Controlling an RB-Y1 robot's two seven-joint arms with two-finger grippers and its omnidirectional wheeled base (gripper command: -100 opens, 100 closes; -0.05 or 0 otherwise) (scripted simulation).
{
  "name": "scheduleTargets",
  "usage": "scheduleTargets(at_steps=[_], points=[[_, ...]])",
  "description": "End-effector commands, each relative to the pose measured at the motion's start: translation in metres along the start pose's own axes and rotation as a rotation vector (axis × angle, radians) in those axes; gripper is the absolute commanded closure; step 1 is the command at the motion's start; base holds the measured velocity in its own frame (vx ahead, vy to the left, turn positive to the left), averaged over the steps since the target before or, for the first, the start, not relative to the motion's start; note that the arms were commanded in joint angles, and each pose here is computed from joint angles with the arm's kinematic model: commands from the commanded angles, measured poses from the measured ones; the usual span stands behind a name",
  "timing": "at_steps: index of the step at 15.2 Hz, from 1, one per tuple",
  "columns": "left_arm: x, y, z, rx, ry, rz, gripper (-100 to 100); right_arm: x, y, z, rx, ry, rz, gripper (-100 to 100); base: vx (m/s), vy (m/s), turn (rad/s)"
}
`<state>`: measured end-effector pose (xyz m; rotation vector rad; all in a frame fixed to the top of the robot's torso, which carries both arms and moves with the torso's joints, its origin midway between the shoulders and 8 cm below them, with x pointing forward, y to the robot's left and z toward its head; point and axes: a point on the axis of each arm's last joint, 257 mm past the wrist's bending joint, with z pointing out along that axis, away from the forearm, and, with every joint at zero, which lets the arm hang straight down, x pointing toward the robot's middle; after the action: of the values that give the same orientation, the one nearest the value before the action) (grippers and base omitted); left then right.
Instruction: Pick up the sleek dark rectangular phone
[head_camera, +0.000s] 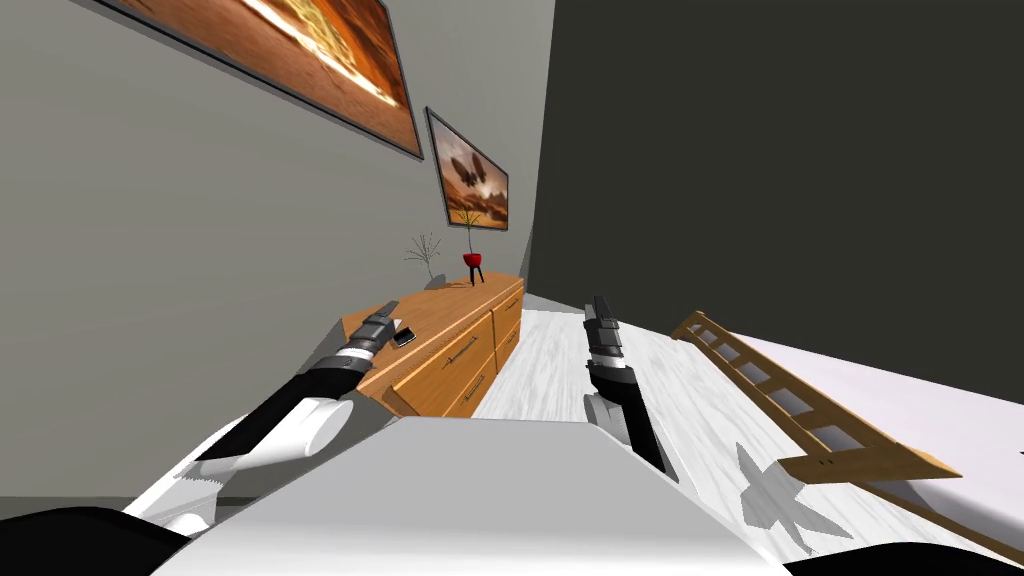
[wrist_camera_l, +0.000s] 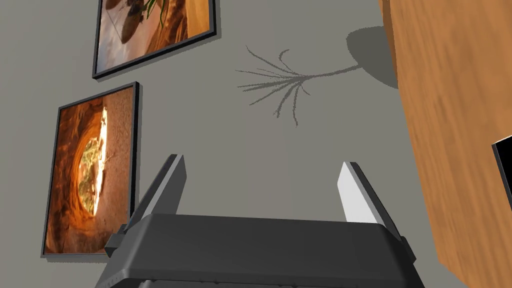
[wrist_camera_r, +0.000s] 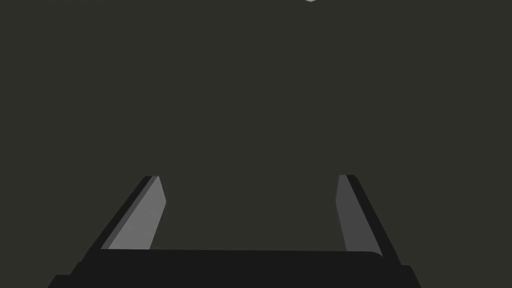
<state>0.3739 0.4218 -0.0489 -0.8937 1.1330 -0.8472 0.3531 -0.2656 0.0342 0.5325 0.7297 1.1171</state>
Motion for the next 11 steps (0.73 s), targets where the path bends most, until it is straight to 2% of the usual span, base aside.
scheduleTargets(at_steps=[1,4,5,7,8,11], points=[[-0.014,0.012,0.000,-0.054,0.001,0.022,-100,0.000,0.000,0.000,0.000,0.000,0.000,0,0.012,0.000,-0.100],[-0.013,0.023,-0.001,-0.096,0.007,0.022,-100,0.000,0.000,0.000,0.000,0.000,0.000,0,0.011,0.004,-0.037],[-0.027,0.031,-0.003,-0.133,0.005,0.039,-100,0.000,0.000,0.000,0.000,0.000,0.000,0,0.011,0.001,-0.077],[-0.026,0.040,-0.004,-0.169,0.010,0.039,-100,0.000,0.000,0.000,0.000,0.000,0.000,0,0.013,0.004,-0.078],[-0.041,0.045,-0.006,-0.198,0.008,0.055,-100,0.000,0.000,0.000,0.000,0.000,0.000,0,0.017,0.004,-0.081],[-0.039,0.056,-0.008,-0.243,0.014,0.054,-100,0.000,0.000,0.000,0.000,0.000,0.000,0,0.016,0.005,-0.043]])
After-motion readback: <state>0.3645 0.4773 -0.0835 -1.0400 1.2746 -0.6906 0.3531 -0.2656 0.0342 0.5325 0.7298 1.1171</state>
